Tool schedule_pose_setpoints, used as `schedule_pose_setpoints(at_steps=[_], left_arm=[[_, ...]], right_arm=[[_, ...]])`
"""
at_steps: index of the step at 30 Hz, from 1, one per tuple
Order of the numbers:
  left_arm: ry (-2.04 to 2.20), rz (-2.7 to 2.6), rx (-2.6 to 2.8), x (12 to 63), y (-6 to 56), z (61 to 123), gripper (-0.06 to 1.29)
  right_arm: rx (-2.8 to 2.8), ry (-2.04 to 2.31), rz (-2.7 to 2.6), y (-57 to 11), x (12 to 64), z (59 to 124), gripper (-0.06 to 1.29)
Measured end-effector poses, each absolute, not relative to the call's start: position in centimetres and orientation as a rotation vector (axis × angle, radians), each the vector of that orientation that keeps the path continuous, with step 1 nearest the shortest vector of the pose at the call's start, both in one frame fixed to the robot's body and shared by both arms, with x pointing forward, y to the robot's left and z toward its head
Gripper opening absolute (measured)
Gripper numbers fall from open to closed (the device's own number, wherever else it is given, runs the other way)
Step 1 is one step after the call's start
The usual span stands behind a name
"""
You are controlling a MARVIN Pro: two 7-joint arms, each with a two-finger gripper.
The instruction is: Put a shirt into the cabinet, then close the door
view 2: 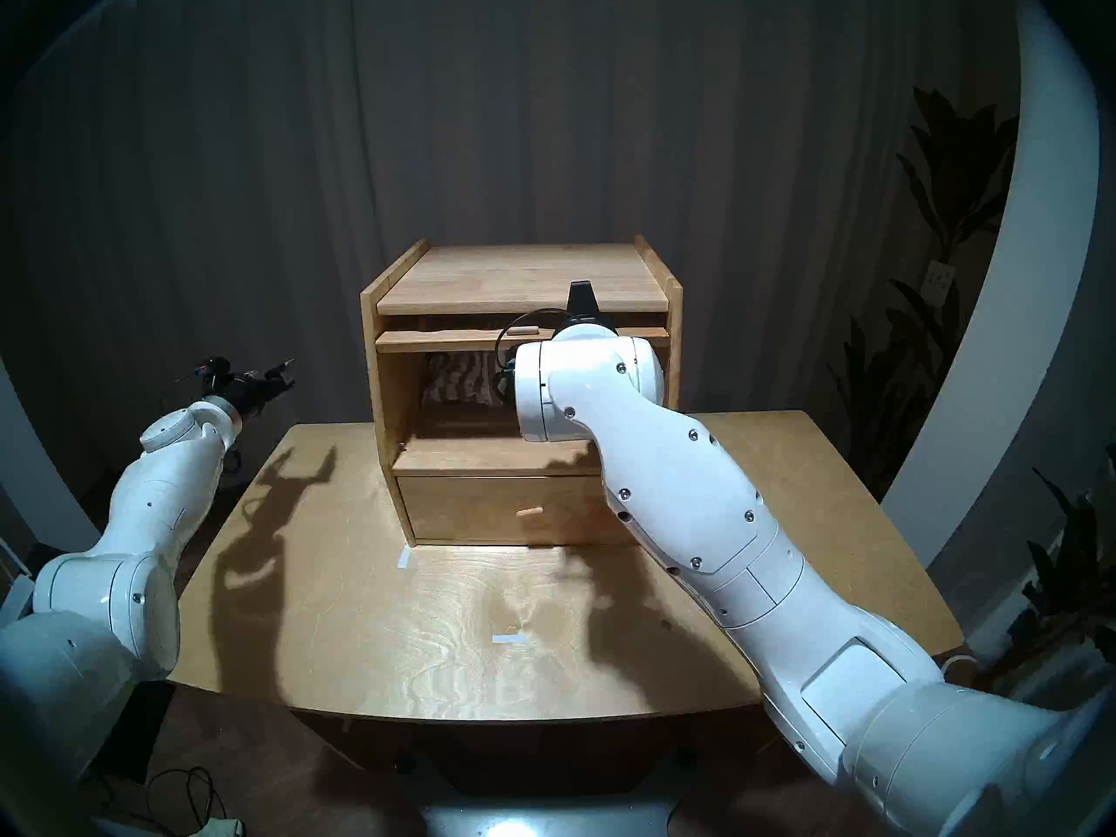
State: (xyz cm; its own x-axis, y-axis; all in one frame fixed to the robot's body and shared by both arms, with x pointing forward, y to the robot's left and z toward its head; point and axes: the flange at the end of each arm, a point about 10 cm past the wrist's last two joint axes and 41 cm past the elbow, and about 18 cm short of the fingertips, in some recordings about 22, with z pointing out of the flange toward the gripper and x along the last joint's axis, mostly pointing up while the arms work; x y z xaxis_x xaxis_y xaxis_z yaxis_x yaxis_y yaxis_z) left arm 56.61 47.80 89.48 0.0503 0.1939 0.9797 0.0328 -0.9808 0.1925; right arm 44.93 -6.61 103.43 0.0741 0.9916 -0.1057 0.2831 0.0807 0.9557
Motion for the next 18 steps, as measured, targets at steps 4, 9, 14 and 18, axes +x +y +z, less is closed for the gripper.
schedule_pose_setpoints(at_steps=[4,9,14,18], left_arm=[[0.228,2.082,2.182,56.7,47.9,89.5,1.21],[0.216,2.094,2.173,56.9,47.9,89.7,1.21],[0.204,2.109,2.158,57.0,47.9,90.0,1.21],[0.197,2.122,2.145,57.2,47.9,90.4,1.21]], right_arm=[[1.368,1.361,0.926,-6.3,44.8,103.2,0.09],[1.36,1.326,0.949,-5.8,44.1,102.8,0.09],[1.355,1.278,0.989,-5.2,43.0,102.3,0.09],[1.349,1.248,1.026,-4.5,41.9,101.9,0.09]])
